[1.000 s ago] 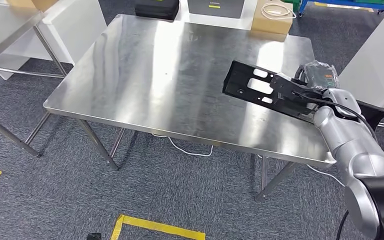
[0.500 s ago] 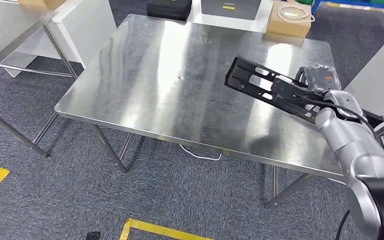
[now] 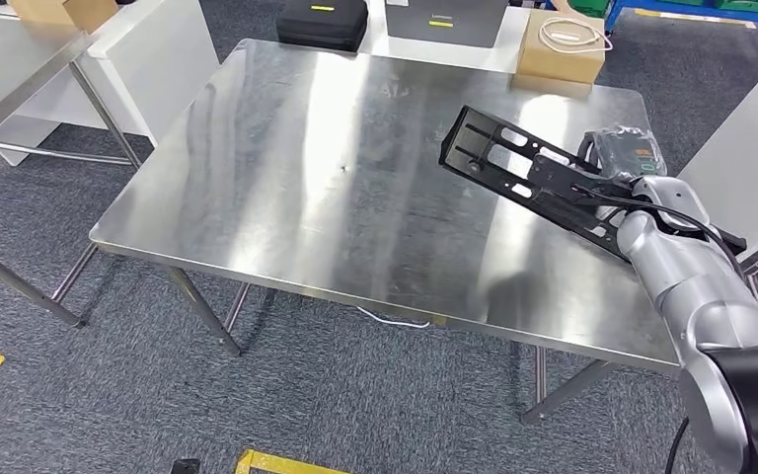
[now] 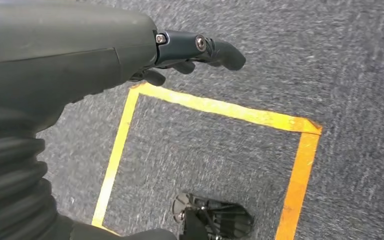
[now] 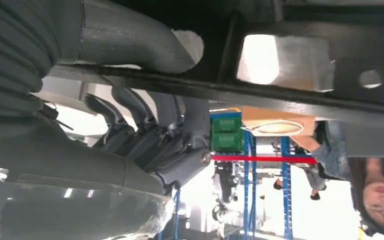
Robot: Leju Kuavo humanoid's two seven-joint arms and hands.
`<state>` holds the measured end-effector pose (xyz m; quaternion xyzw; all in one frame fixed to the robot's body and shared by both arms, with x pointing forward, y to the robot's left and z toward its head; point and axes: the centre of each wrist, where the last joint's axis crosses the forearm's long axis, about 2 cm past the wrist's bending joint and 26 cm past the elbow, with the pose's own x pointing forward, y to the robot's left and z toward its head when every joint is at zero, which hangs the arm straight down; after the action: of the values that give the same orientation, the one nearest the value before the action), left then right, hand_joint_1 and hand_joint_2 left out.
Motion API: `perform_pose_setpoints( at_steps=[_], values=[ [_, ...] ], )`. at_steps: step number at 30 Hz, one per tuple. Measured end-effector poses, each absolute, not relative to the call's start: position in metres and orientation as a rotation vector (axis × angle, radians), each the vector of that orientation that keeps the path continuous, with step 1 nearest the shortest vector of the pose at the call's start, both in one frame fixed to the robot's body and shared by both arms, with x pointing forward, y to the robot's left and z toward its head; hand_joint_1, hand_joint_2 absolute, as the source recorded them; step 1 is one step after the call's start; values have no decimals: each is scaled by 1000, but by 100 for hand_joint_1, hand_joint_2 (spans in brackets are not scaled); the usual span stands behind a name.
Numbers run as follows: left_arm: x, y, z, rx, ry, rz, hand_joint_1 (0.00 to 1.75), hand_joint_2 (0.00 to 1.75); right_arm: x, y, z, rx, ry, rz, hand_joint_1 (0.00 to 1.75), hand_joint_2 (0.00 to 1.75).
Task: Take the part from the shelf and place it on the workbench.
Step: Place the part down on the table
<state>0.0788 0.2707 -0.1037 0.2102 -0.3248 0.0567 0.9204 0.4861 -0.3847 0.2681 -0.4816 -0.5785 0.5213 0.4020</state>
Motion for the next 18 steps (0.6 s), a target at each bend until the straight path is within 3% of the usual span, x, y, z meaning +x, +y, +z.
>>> perform_pose_setpoints(
  at_steps=[18],
  values=[
    [81, 268, -103, 430, -672, 112, 0, 175, 486, -370, 260, -1168, -1477, 1361, 171, 175]
  ],
)
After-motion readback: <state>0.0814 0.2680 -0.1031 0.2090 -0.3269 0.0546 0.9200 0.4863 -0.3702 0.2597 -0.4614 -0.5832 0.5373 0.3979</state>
